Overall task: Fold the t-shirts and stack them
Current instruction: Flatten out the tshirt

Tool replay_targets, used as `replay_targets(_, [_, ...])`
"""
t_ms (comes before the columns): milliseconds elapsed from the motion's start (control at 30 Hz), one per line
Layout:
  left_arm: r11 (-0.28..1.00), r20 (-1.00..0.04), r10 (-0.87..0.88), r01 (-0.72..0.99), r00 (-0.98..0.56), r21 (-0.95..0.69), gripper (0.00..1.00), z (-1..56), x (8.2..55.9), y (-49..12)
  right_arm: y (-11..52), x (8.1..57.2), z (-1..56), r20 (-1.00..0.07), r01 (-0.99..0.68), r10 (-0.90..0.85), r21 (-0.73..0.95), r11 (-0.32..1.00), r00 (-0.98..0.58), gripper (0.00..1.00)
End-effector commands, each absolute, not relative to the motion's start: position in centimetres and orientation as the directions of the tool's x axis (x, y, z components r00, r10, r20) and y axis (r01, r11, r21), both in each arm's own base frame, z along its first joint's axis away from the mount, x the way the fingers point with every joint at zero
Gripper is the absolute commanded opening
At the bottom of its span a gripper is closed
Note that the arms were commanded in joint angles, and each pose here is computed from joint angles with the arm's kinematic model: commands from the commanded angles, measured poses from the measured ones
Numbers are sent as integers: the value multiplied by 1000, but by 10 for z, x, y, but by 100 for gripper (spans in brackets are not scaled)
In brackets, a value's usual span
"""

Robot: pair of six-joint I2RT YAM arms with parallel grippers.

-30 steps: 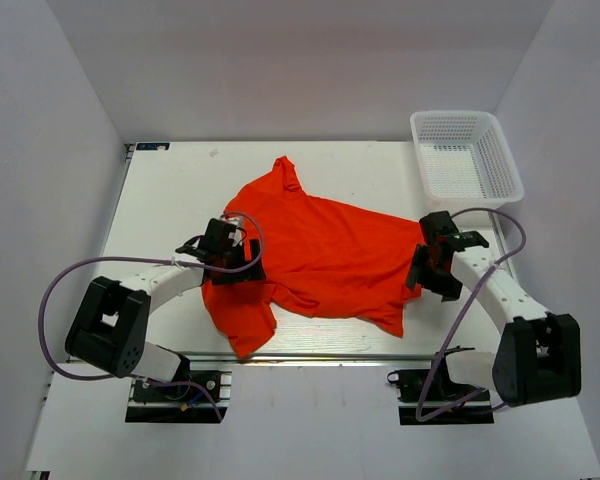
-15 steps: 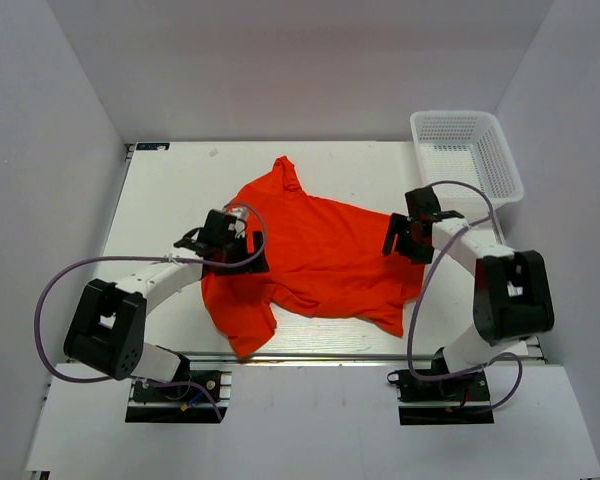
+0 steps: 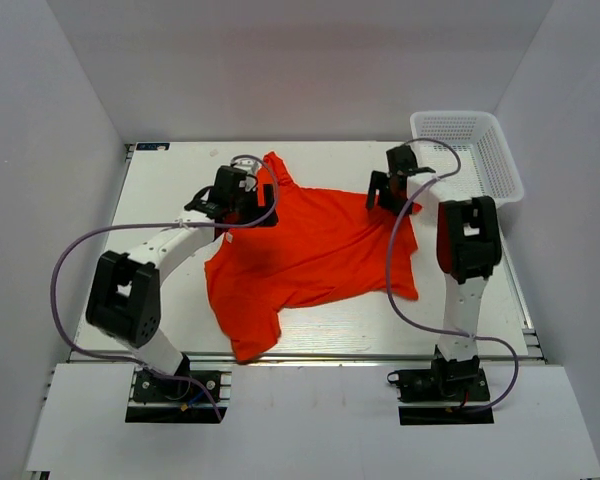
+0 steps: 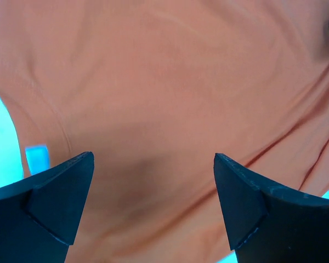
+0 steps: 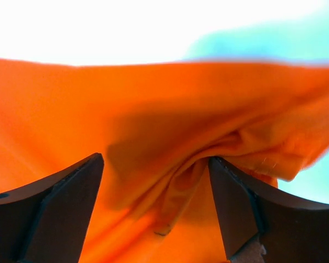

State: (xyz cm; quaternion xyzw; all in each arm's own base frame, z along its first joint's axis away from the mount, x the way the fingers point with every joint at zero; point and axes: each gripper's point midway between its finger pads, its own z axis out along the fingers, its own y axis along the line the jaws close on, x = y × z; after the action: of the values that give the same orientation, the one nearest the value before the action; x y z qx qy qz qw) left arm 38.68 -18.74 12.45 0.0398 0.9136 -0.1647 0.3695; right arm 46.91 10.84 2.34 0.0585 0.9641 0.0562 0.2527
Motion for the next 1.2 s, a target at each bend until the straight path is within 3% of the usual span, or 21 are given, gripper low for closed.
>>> replay_targets(0, [953, -721, -32, 196, -692, -230, 100, 139, 412, -187, 135, 507, -1, -496, -74, 31, 190, 979, -868, 85])
replay_targets(33, [955, -710, -16, 199, -704, -218, 100, 129, 418, -189, 144, 540, 33, -576, -111, 30, 209, 972, -817, 85])
replay_targets(133, [955, -714, -5, 208, -700, -210, 100, 133, 436, -196, 156, 567, 59, -641, -173, 7, 219, 960, -768, 88])
replay_targets(300, [916, -747, 75, 342, -660, -211, 100, 129, 474, -237, 166, 564, 143, -748, -276, -9, 235, 932, -664, 89])
replay_targets(367, [838, -769, 102, 471, -631, -275, 100, 141, 483, -272, 157, 543, 154, -742, -251, 9, 238, 938, -670, 90])
replay_targets(400, [809, -753, 119, 504, -647, -304, 100, 122, 486, -289, 150, 528, 161, -731, -211, 49, 260, 942, -680, 90])
replay_targets(533, [740, -810, 120, 596, -574, -313, 100, 142, 518, -336, 106, 475, 170, -695, 40, 187, 222, 974, -694, 90])
replay_targets(567, [725, -784, 148, 606, -603, -329, 100, 115, 517, -351, 92, 449, 136, -634, 134, 226, 190, 973, -740, 90])
replay_targets(633, [675, -823, 143, 663, -549, -325, 100, 136, 528, -377, 75, 424, 150, -640, 231, 303, 196, 953, -707, 90])
replay_targets(667, [649, -816, 169, 685, -553, -330, 100, 117, 526, -393, 65, 399, 121, -585, 278, 319, 163, 947, -746, 90])
replay_targets(733, [604, -853, 152, 729, -500, -320, 100, 132, 529, -415, 54, 367, 113, -554, 321, 346, 145, 936, -757, 90])
replay_targets(867, [540, -896, 139, 791, -421, -288, 100, 130, 522, -453, 44, 330, 97, -510, 351, 370, 137, 926, -777, 89])
replay_targets(1000, [475, -910, 125, 829, -395, -295, 100, 118, 506, -490, 57, 314, 91, -493, 278, 343, 201, 939, -800, 89])
replay_targets(1167, [595, -895, 124, 754, -428, -278, 100, 76, 520, -490, 62, 318, 92, -522, 245, 335, 235, 941, -785, 82])
